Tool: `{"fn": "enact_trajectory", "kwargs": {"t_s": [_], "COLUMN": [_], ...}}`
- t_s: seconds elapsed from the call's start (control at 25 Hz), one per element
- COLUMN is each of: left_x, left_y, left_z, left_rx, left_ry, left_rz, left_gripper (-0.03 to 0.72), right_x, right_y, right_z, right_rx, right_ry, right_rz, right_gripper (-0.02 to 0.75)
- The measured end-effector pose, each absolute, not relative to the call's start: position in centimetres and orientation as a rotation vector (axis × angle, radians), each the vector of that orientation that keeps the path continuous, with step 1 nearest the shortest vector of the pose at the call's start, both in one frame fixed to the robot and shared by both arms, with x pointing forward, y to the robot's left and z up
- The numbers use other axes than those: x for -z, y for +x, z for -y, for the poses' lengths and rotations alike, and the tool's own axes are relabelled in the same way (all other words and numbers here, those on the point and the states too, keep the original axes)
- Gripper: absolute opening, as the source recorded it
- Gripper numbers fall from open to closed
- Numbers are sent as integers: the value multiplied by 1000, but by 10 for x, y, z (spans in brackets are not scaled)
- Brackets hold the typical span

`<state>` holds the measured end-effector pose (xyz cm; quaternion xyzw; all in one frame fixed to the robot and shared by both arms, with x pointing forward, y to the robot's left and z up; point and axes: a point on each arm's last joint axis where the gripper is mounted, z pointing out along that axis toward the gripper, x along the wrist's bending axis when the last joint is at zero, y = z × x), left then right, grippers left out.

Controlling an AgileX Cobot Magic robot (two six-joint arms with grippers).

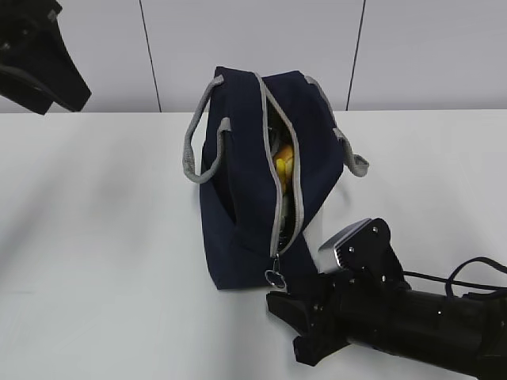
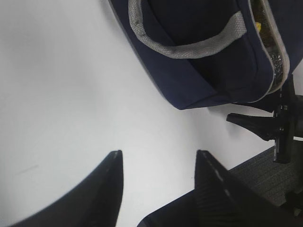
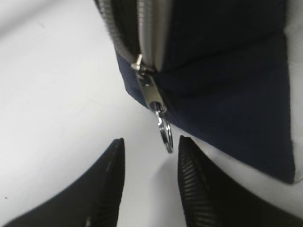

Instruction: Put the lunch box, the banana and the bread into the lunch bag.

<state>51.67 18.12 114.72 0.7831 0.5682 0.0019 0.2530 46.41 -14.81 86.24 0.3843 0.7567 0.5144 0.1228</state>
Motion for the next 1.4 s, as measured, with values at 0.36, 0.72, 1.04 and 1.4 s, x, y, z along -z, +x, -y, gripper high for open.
{"fn": "enact_trajectory", "kwargs": {"t_s": [0.36, 0.72, 1.04, 1.4], "left_x": [-1147, -1147, -1147, -1147], "left_y": [517, 517, 517, 517], "left_z": [-181, -181, -181, -181], "left_rx": [-5, -5, -5, -2], "left_ry": [2129, 2129, 2129, 2127], "left_rz": [-1545, -1545, -1545, -1544], "left_gripper": [372, 372, 372, 372], "right_x": [-865, -864, -874, -908], "right_y": [475, 475, 472, 462], "right_z": [144, 144, 143, 149], "right_rx": [-1479, -1463, -1494, -1444], "right_ry": [1109, 1113, 1083, 1123], "right_rz": [-2208, -2219, -2232, -2269], "right_gripper": [233, 40, 0, -1]}}
